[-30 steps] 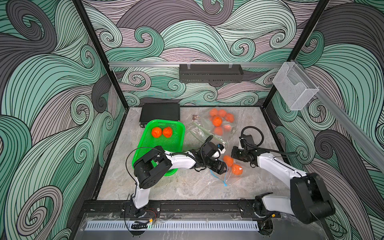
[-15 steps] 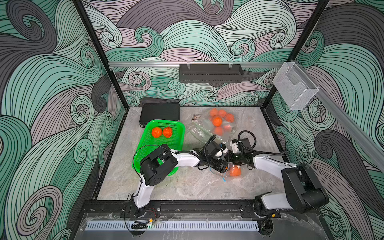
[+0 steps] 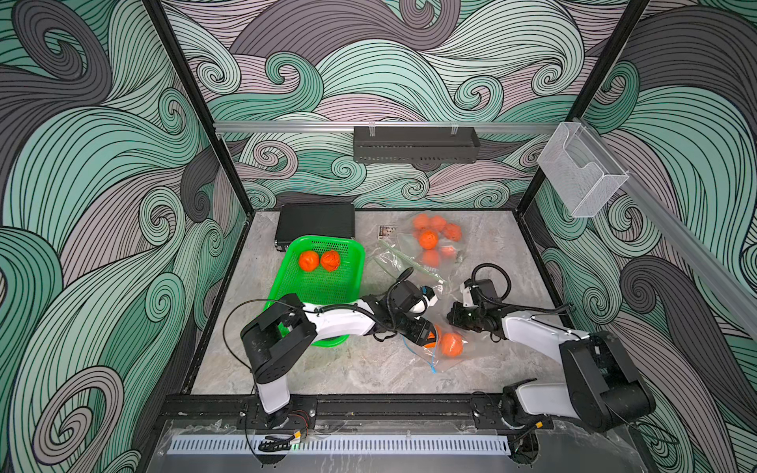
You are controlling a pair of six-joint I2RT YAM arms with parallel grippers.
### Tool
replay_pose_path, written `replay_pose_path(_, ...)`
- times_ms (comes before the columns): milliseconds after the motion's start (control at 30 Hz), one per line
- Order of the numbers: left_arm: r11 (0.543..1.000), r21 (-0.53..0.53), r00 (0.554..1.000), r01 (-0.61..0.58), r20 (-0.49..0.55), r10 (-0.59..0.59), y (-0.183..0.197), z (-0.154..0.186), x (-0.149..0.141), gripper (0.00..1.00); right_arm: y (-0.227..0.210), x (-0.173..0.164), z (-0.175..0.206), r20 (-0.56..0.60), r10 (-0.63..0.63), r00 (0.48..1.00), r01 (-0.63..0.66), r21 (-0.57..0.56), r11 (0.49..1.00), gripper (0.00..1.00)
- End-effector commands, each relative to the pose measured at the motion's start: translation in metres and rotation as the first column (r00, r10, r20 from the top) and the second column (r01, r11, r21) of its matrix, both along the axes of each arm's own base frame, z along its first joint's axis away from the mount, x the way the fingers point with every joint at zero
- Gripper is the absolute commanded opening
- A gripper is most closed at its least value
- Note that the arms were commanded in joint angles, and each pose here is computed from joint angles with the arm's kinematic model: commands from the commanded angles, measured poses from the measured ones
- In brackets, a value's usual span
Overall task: Open the zip-top bag and take out the orange
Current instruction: Pick up the orange from the zipper food storage bag.
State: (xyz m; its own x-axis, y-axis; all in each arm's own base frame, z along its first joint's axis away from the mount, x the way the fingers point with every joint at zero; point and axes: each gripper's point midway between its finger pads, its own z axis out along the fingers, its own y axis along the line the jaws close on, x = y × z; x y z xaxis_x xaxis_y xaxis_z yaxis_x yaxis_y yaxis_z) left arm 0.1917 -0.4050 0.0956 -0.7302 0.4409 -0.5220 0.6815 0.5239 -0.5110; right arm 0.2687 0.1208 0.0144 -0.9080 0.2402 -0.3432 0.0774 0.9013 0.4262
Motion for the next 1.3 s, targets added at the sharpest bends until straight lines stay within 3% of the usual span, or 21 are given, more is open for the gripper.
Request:
replay_pose_path(0, 0.999, 0.047, 1.000, -0.003, 0.015, 0.002, 0.012, -0.004, 0.000, 0.51, -0.002, 0.003, -0.006, -0.002, -0.023, 1.000, 0.023, -0.013, 1.000, 0.11)
replay_pose_path(100, 0.998, 0.060, 1.000, 0.001, -0.011, 0.000, 0.011, -0.015, -0.002, 0.55, 0.001, 0.002, -0.004, -0.001, -0.007, 1.000, 0.007, 0.000, 1.000, 0.12)
replay_pose_path(267, 0.997, 0.070, 0.997, 0.030, -0.071, -0.025, 0.007, -0.035, -0.009, 0.72, -0.002, 0.002, 0.002, 0.032, -0.024, 0.999, 0.024, -0.003, 1.000, 0.12)
replay_pose_path(367, 0.995, 0.092, 0.996, 0.040, -0.081, -0.032, 0.008, -0.041, -0.011, 0.74, 0.000, 0.002, 0.000, 0.019, -0.017, 1.000, 0.017, 0.003, 1.000, 0.12)
replay_pose_path(667, 0.989, 0.142, 0.999, 0.035, 0.010, -0.037, 0.011, -0.028, -0.006, 0.80, 0.000, 0.001, -0.001, 0.012, -0.015, 1.000, 0.015, 0.006, 1.000, 0.13)
replay_pose_path(767, 0.988, 0.149, 0.996, 0.045, 0.072, -0.056, 0.009, -0.021, -0.011, 0.90, 0.001, 0.001, -0.002, 0.010, -0.016, 1.000, 0.016, 0.007, 1.000, 0.13)
replay_pose_path(967, 0.990, 0.128, 0.982, 0.067, 0.168, -0.088, 0.003, -0.007, -0.019, 0.93, 0.001, 0.001, -0.002, 0.009, -0.016, 1.000, 0.015, 0.007, 1.000, 0.13)
replay_pose_path(1267, 0.977, 0.174, 0.973, 0.123, 0.174, -0.153, -0.011, -0.026, -0.032, 0.93, 0.001, 0.000, -0.003, 0.005, -0.016, 1.000, 0.016, 0.007, 1.000, 0.14)
